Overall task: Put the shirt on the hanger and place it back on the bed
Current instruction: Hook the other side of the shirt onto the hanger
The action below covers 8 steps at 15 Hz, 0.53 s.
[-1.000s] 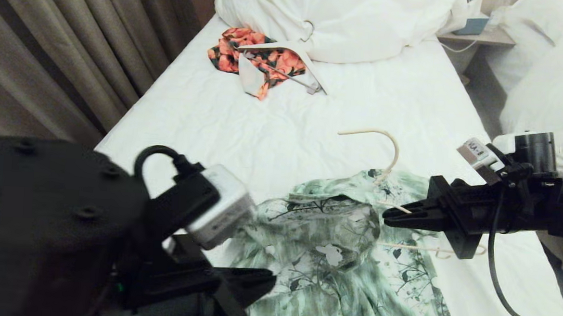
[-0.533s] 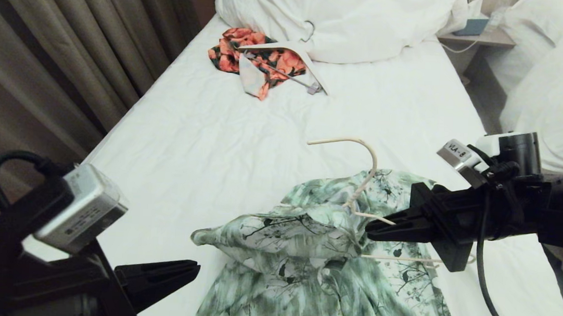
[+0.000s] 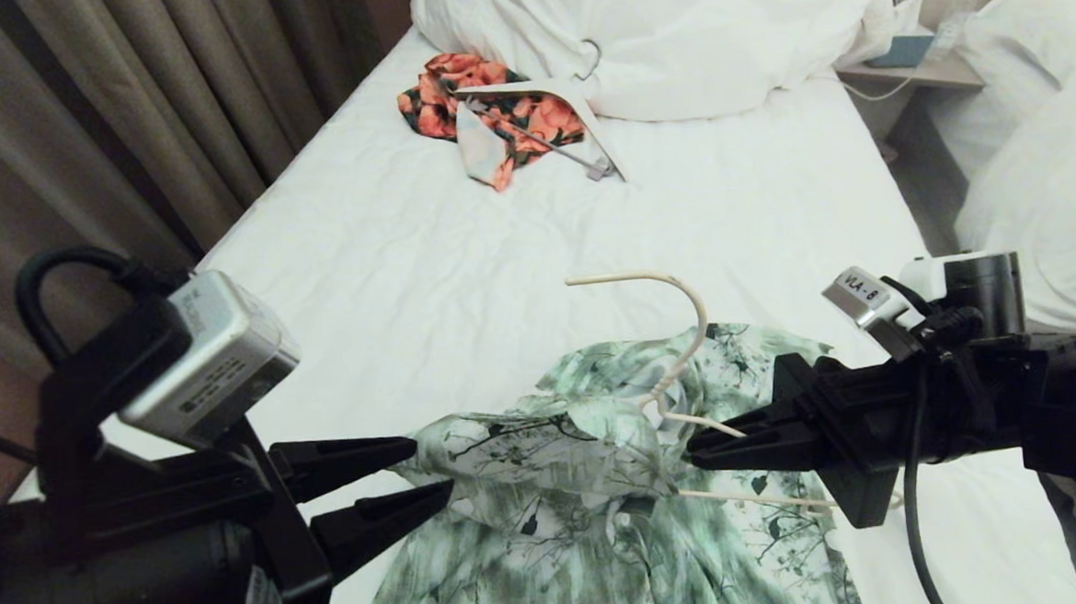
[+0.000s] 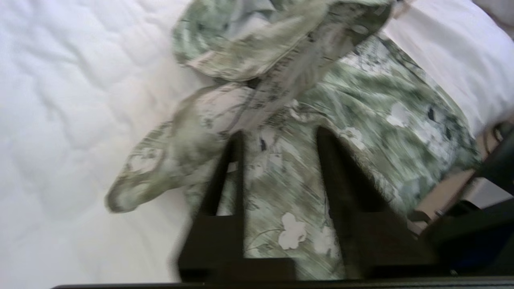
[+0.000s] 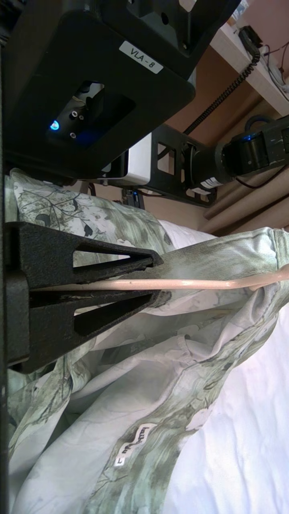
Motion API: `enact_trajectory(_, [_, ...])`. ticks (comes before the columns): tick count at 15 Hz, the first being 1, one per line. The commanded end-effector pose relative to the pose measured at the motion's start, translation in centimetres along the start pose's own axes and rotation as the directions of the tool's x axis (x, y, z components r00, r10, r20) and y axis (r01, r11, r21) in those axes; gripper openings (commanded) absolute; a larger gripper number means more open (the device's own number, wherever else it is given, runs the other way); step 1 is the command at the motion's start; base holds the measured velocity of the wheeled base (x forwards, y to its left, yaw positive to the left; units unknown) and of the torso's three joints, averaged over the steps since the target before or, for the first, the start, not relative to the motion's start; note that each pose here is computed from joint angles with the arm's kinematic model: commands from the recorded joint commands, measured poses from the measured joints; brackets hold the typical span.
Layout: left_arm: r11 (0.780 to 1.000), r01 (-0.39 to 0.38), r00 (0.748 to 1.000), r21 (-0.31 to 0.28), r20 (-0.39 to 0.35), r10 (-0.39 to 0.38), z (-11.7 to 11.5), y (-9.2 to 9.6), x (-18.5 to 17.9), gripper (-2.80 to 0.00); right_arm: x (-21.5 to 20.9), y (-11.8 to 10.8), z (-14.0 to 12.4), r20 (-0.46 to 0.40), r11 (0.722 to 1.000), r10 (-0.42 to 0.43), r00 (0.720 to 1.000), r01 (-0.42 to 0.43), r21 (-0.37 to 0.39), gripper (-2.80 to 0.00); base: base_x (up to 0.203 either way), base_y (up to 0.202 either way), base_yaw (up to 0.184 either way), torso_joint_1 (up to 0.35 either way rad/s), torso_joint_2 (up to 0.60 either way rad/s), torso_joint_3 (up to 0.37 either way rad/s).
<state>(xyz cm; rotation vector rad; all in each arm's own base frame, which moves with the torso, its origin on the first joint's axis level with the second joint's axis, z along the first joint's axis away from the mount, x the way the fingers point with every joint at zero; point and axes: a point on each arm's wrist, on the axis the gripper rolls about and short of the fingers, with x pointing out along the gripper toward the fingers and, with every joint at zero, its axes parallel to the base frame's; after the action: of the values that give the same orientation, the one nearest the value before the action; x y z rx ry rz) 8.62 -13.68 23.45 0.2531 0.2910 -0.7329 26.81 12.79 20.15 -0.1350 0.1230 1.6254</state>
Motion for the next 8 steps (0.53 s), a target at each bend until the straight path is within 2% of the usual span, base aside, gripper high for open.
enact_trajectory(1, [1.000, 0.006, 1.000, 0.006, -0.027, -0.005, -0.2, -0.2, 0.8, 0.00, 0.1, 0.1, 0.2, 0.005, 1.000, 0.009, 1.000, -0.009, -0.010, -2.80, 0.000, 0.000, 0.000, 0.000, 0.00, 0.000])
enact_trajectory(8, [1.000, 0.006, 0.999, 0.010, -0.039, -0.006, -0.1, -0.7, 2.4, 0.00, 0.0, 0.4, 0.5, 0.008, 1.000, 0.010, 1.000, -0.010, -0.020, -2.80, 0.000, 0.000, 0.000, 0.000, 0.00, 0.000])
